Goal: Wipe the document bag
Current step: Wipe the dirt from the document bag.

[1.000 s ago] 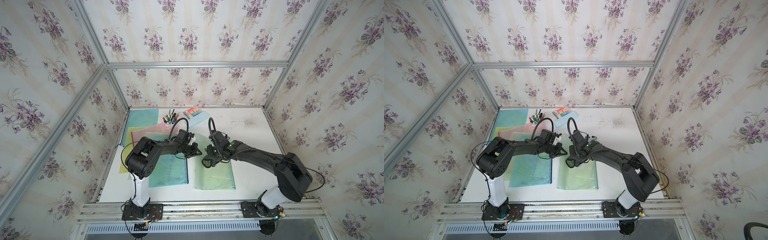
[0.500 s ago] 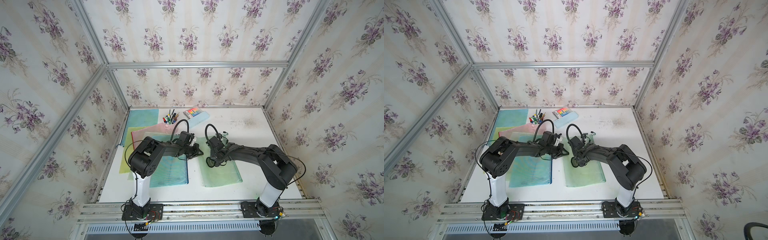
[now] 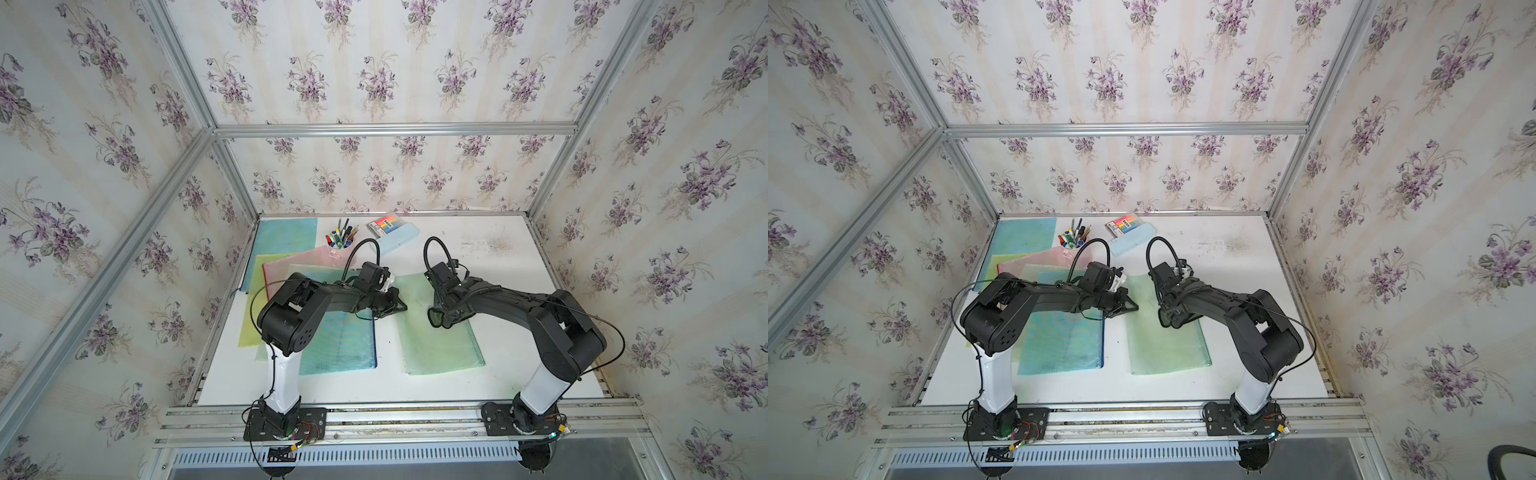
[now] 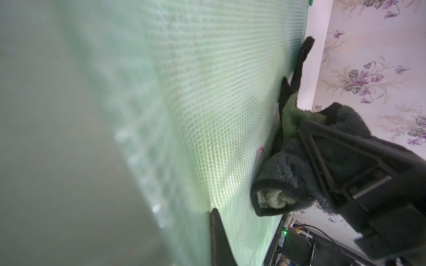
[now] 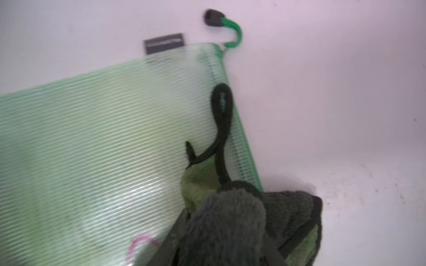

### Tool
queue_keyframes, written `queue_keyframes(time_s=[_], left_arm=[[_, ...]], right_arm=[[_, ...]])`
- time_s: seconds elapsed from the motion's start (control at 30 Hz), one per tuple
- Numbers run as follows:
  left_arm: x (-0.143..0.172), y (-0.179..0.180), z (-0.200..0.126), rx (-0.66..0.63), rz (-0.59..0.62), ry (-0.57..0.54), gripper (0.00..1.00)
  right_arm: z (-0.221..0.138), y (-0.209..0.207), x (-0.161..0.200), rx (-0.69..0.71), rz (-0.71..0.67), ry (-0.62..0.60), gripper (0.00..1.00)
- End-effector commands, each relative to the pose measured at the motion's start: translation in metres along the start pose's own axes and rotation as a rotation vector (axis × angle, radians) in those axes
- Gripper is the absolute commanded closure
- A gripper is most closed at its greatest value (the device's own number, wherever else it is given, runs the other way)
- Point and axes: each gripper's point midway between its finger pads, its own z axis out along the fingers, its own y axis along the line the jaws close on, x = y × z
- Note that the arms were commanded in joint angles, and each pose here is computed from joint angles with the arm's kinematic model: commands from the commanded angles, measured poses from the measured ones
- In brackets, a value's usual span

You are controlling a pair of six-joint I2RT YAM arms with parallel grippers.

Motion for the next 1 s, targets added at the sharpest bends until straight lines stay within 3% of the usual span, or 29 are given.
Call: queue_keyframes(time_s=[0.0,0.07,0.13,0.33,0.5,0.6,0.7,0.83,0.9,0.97], left_arm=[[0.003,0.008,0.003,-0.026,-0.01,0.019,1.0],[0.002,0.009,0.005,-0.027,-0.011,0.018,1.0],[0.002,0.009,0.005,-0.027,-0.012,0.02,1.0],[0.005,0.009,0.003,-0.029,-0.002,0.028,1.0],[0.008,0.011,0.001,-0.034,0.008,0.034,1.0],[0.008,0.012,-0.001,-0.036,0.005,0.03,1.0],[0.007,0.011,-0.002,-0.037,0.007,0.025,1.0],[0.005,0.012,0.0,-0.035,0.001,0.027,1.0],[0.005,0.012,0.002,-0.034,-0.001,0.029,1.0],[0.005,0.011,0.002,-0.029,-0.002,0.032,1.0]], right_arm=[[-0.018,0.052,0.001,-0.083,-0.12,-0.031,0.61],[-0.023,0.083,0.01,-0.121,-0.163,-0.017,0.61],[-0.012,0.089,0.023,-0.108,-0.167,0.012,0.6],[0.04,0.014,0.039,0.131,-0.103,0.082,0.6],[0.048,-0.049,0.025,0.268,-0.016,0.056,0.59],[0.042,-0.06,0.019,0.296,-0.031,0.046,0.6],[0.019,-0.036,0.008,0.205,-0.05,-0.001,0.6],[-0.02,0.036,0.005,-0.022,-0.099,-0.055,0.59],[-0.021,0.055,0.016,-0.076,-0.102,-0.036,0.59],[-0.005,0.053,0.029,-0.037,-0.104,0.002,0.59]])
